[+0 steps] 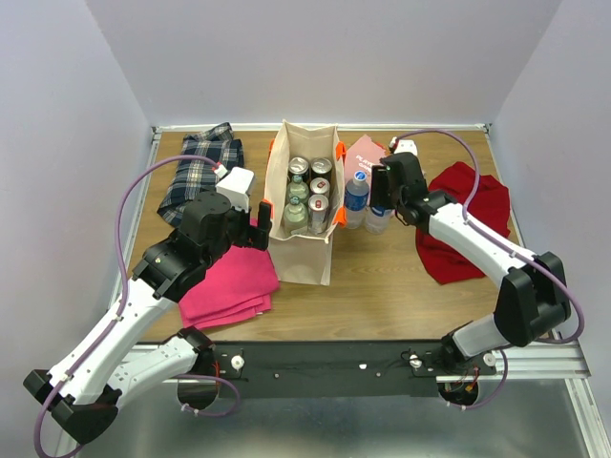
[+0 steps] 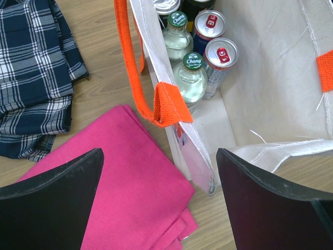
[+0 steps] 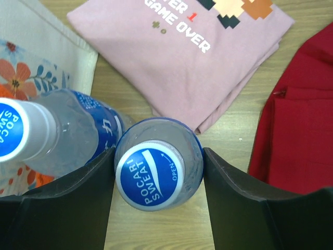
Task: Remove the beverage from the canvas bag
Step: Place the drink at the center of the board.
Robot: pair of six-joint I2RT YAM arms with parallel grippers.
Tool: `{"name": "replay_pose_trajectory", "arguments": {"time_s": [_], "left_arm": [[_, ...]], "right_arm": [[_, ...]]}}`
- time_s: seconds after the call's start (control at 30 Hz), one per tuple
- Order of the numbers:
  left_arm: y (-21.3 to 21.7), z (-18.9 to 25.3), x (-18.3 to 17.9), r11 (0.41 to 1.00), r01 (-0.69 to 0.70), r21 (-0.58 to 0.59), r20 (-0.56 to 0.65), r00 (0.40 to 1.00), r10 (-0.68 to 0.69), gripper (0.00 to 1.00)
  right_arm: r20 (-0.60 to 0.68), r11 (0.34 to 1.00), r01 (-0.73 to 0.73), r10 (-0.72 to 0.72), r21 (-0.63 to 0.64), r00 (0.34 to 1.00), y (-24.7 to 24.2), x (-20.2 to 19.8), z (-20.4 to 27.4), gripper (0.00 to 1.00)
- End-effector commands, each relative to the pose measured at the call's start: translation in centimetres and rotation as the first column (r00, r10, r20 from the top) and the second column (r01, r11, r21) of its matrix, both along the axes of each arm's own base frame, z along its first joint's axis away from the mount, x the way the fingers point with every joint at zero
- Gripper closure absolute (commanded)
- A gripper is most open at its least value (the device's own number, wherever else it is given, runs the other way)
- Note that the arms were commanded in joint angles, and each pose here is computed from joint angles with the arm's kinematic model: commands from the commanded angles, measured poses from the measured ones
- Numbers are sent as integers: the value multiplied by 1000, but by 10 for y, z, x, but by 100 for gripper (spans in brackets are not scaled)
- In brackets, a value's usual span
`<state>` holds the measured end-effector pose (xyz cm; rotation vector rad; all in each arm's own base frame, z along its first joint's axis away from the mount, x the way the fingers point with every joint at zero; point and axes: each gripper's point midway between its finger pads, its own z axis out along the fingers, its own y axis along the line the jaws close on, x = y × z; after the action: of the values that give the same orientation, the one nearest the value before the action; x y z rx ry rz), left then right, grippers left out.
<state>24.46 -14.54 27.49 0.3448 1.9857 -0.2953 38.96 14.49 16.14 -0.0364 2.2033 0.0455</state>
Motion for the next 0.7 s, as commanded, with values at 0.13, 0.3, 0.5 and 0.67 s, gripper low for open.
{"name": "replay_pose_trajectory", "arguments": {"time_s": [0.13, 0.3, 0.5, 0.67], "left_arm": [[0, 2, -1, 1000, 3, -10, 11, 1000, -3, 1], [-1, 2, -1, 1000, 2, -11, 11, 1000, -2, 1], [-1, 2, 0, 1000, 2, -9, 12, 1000, -2, 1], [2, -1, -2, 1000, -6, -4, 7, 1000, 6, 1]], "right_arm": [[-28, 995, 92, -93, -30, 995, -14, -1, -31, 71], [-20, 992, 122, -123, -21, 992, -15, 3, -36, 71], [-6, 991, 130, -131, -20, 991, -14, 9, -31, 73], [-33, 994, 109, -109, -20, 993, -15, -2, -33, 71]]}}
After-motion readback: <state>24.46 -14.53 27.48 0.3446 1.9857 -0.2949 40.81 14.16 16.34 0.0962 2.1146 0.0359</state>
